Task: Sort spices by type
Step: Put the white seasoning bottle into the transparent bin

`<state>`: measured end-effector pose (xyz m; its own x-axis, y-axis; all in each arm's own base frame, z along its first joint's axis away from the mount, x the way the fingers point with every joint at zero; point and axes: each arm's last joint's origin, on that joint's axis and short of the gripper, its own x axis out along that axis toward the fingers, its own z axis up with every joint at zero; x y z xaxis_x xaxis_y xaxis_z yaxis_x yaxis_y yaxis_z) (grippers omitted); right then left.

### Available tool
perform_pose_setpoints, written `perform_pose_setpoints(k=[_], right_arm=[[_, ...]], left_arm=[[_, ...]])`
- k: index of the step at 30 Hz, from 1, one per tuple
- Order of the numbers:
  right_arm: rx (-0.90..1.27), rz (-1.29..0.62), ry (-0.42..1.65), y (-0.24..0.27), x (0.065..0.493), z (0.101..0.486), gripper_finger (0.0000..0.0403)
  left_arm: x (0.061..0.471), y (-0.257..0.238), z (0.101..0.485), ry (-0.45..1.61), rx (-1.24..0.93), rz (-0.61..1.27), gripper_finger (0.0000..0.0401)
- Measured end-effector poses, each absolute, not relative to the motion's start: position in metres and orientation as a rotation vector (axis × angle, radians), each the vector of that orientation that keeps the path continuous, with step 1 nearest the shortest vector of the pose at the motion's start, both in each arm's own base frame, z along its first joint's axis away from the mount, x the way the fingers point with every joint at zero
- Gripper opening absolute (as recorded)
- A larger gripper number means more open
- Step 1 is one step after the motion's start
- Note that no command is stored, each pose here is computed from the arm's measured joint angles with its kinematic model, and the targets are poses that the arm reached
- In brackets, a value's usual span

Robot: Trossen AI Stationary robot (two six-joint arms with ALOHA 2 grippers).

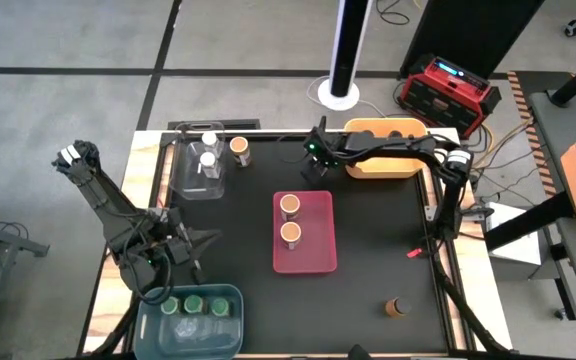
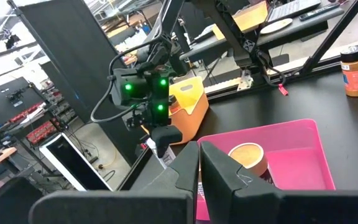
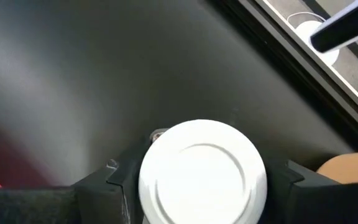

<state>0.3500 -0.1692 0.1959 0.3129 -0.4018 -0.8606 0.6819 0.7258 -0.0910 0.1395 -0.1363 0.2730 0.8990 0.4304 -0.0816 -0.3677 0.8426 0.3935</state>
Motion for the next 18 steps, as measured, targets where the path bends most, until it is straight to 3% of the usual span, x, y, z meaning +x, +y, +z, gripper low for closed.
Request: perform_pose_setpoints(k=[10, 15, 18], right_arm=[[0.327, -0.765, 0.978, -0.166, 0.352, 0.203, 0.0192], [0.315, -0.738, 0.815, -0.152, 0.355, 0.246, 0.0192], [0.242, -0.647, 0.732, -0.129, 0.357, 0.271, 0.0192]], left_arm=[[0.139, -0.136, 0.272, 0.17, 0.374, 0.424, 0.0], [0.14, -0.136, 0.272, 0.171, 0.366, 0.419, 0.0], [0.145, -0.135, 0.272, 0.188, 0.336, 0.323, 0.0]])
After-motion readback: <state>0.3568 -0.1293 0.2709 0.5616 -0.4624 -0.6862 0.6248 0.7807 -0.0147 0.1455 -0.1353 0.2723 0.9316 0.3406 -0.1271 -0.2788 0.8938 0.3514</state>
